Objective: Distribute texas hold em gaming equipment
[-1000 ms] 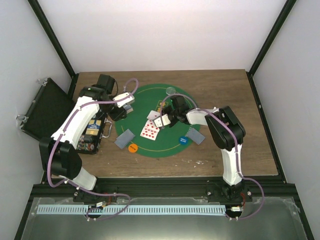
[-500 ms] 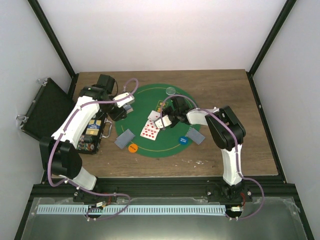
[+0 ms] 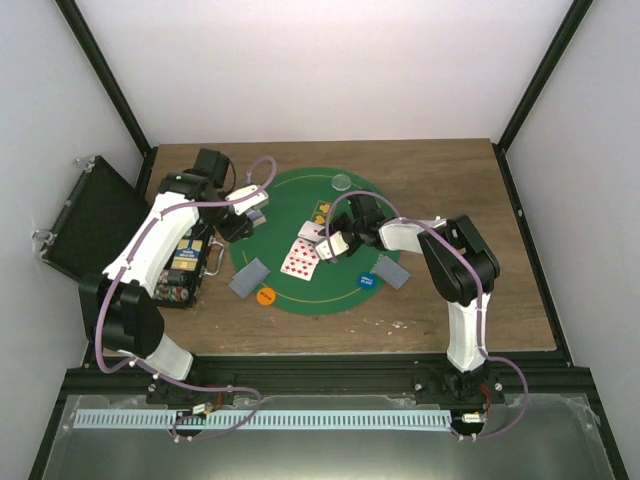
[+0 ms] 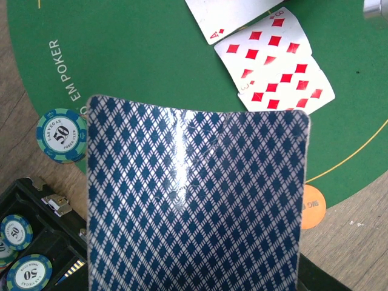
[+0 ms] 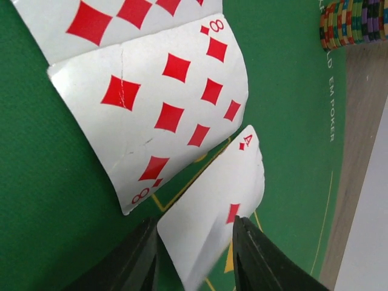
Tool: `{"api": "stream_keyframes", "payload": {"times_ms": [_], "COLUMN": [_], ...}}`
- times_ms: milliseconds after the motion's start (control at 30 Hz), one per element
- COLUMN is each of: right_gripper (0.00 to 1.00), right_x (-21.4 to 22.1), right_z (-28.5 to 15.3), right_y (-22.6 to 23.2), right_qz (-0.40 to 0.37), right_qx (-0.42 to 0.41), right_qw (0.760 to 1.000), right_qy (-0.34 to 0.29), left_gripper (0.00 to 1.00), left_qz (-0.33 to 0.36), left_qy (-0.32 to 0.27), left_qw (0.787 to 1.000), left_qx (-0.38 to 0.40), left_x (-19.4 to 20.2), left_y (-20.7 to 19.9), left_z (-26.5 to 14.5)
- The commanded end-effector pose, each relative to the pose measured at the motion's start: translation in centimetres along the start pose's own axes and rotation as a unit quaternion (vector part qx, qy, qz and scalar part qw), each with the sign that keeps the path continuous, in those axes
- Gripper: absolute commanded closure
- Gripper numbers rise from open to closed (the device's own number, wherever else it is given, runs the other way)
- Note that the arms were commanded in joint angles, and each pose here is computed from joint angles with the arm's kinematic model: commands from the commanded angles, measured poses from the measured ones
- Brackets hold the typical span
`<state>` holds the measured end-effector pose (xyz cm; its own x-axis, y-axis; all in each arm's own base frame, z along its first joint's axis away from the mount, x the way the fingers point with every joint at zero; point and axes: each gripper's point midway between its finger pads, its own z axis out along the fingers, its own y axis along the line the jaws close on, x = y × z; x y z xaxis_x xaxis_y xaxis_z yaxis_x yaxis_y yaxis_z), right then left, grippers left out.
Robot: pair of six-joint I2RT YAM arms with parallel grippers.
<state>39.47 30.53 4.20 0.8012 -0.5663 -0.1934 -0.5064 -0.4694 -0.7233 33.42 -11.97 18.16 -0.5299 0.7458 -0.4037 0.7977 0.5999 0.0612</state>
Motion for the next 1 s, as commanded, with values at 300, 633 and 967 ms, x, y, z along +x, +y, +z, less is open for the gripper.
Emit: {"api": "stream_keyframes", "payload": {"times_ms": [300,633,967], "right_gripper": [0.4,0.18,0.22], "right_x": [-2.2,-4.2,-4.3], "right_z": [-6.3,-16.6,-16.9], "right_y": [-8.8,-16.3,-19.7], "right_qz": [0.107,0.412,0.738], "right_qx": [0.152,0.276,-0.065], "right_qw": [0.981,0.846,0.583], "right_qy": [-0.054,-0.194,-0.332], "left_gripper": [0.55,0.55,0.54], "left_qz": [0.004,0.005,0.04], "left_qy": [-0.012,-0.016,-0.032], "left_qw": [1.0,1.0,0.998], "left_qx": [0.004,0.008,0.036], "left_x": [-0.4,-0.6,-1.9], "left_y": [-0.1,-0.2,-1.6], "left_z": [-0.3,-0.4,-1.1]}}
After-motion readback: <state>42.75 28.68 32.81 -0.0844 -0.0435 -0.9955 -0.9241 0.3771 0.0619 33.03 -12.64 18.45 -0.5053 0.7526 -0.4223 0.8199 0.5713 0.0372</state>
